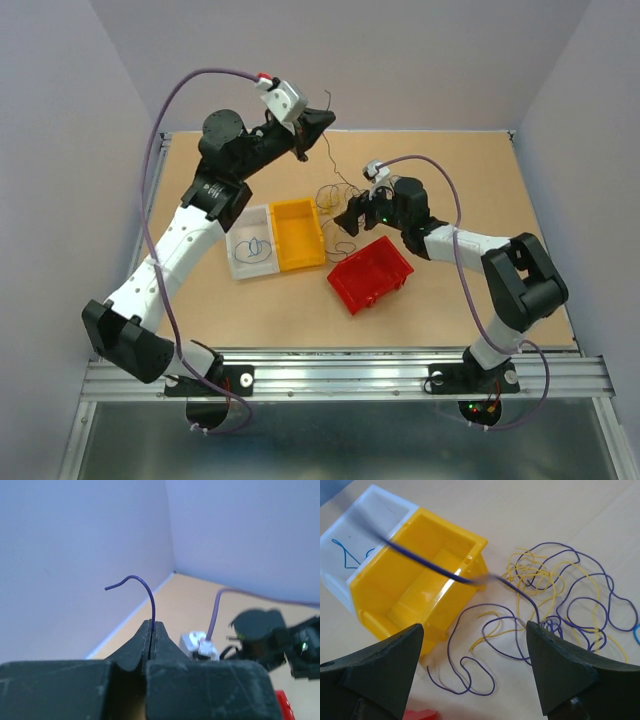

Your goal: Untangle the cables

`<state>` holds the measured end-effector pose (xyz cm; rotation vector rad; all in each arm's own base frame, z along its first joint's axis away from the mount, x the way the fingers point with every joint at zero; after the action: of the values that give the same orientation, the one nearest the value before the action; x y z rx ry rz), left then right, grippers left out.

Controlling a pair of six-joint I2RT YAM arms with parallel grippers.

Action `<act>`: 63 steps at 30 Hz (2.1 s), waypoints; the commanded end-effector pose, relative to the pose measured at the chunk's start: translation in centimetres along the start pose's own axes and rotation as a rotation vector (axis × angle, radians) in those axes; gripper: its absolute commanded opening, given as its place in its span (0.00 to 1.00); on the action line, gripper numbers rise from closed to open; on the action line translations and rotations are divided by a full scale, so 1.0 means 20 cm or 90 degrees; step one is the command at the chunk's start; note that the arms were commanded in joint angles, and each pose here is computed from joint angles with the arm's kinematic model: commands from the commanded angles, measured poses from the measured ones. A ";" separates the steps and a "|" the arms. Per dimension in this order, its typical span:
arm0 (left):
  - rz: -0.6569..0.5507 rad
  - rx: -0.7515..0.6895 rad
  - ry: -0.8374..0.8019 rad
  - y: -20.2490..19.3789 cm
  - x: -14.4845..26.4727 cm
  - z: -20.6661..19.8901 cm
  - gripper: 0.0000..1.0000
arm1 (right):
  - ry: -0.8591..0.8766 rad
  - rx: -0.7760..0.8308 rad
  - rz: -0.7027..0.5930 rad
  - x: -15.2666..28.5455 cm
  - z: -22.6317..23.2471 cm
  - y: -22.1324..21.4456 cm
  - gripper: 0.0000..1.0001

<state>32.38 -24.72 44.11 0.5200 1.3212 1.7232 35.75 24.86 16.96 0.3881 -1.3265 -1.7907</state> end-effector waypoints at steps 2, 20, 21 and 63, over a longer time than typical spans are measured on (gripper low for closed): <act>-0.096 -0.047 0.090 0.48 0.12 0.13 0.00 | 0.056 0.028 -0.102 -0.12 0.08 0.20 0.90; -0.172 -0.012 0.114 0.73 0.26 0.11 0.00 | 0.016 0.016 -0.192 -0.10 0.08 0.26 0.71; -0.174 0.006 0.107 0.73 0.26 0.10 0.00 | 0.020 0.017 -0.192 -0.10 0.09 0.26 0.73; -0.118 0.100 0.002 0.45 0.29 -0.11 0.00 | 0.126 0.142 -0.200 -0.08 0.28 0.33 0.85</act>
<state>25.93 -21.77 48.26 0.5076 1.5168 1.5426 35.72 27.93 23.17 0.7802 -1.3761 -1.8631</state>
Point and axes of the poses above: each gripper's point midway between its finger pads, its own x axis back along the fingers, its own z axis along the line the jaws close on, y = z × x, the point moved 5 cm from there along x, back along the fingers, and after that the axes turned 12 degrees about -x, right-handed, at the moved point
